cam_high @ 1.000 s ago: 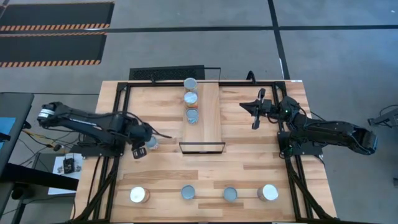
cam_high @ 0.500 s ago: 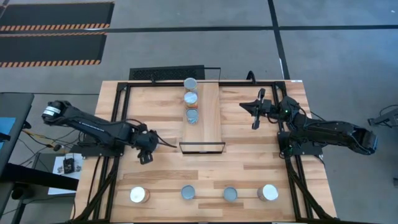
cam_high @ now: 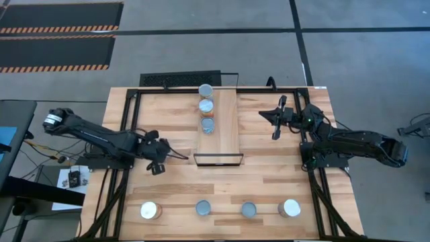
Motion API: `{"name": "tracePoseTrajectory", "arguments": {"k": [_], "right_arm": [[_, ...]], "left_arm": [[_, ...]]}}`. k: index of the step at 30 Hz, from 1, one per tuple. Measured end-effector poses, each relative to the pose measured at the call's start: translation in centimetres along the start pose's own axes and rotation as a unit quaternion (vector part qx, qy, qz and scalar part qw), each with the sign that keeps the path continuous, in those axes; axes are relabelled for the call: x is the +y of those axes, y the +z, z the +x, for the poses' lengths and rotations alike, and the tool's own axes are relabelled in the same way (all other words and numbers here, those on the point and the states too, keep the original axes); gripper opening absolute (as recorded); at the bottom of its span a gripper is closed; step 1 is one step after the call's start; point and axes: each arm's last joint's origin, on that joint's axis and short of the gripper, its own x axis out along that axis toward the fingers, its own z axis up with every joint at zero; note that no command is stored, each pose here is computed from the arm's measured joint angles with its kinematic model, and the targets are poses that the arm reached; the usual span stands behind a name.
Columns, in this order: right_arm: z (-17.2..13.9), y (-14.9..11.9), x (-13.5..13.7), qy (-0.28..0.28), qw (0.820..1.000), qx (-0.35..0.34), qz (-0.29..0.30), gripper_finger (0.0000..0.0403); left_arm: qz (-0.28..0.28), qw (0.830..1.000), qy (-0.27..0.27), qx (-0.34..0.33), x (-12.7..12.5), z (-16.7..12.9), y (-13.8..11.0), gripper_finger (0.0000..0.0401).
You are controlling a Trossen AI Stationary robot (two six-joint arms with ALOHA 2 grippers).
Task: Pick and place cans onto a shelf
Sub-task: Put the canned green peas on the shelf
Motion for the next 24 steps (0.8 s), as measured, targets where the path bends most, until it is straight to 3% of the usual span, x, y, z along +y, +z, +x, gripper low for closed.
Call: {"name": "tracePoseTrajectory", "arguments": {"k": [5, 8, 14, 24], "right_arm": [[0.0, 0.0, 0.0, 0.0, 1.0, 0.0, 0.0, 0.0017], [0.0, 0.0, 0.0, 0.0, 1.0, 0.0, 0.0, 0.0019], [0.0, 0.0, 0.0, 0.0, 1.0, 0.0, 0.0, 0.0015], [0.0, 0.0, -0.1, -0.009, 1.0, 0.001, -0.001, 0.0019]], "left_arm": [[-0.046, 0.991, -0.035, -0.121, 0.4, -1.3, 1.8, 0.0003], [-0.031, 0.98, -0.056, -0.191, 0.4, -1.8, 3.3, 0.0002], [0.055, 0.961, -0.06, -0.263, 1.0, -1.2, 5.8, 0.0001], [0.233, 0.926, -0.054, -0.292, 2.9, 0.5, 7.7, 0.0]]}}
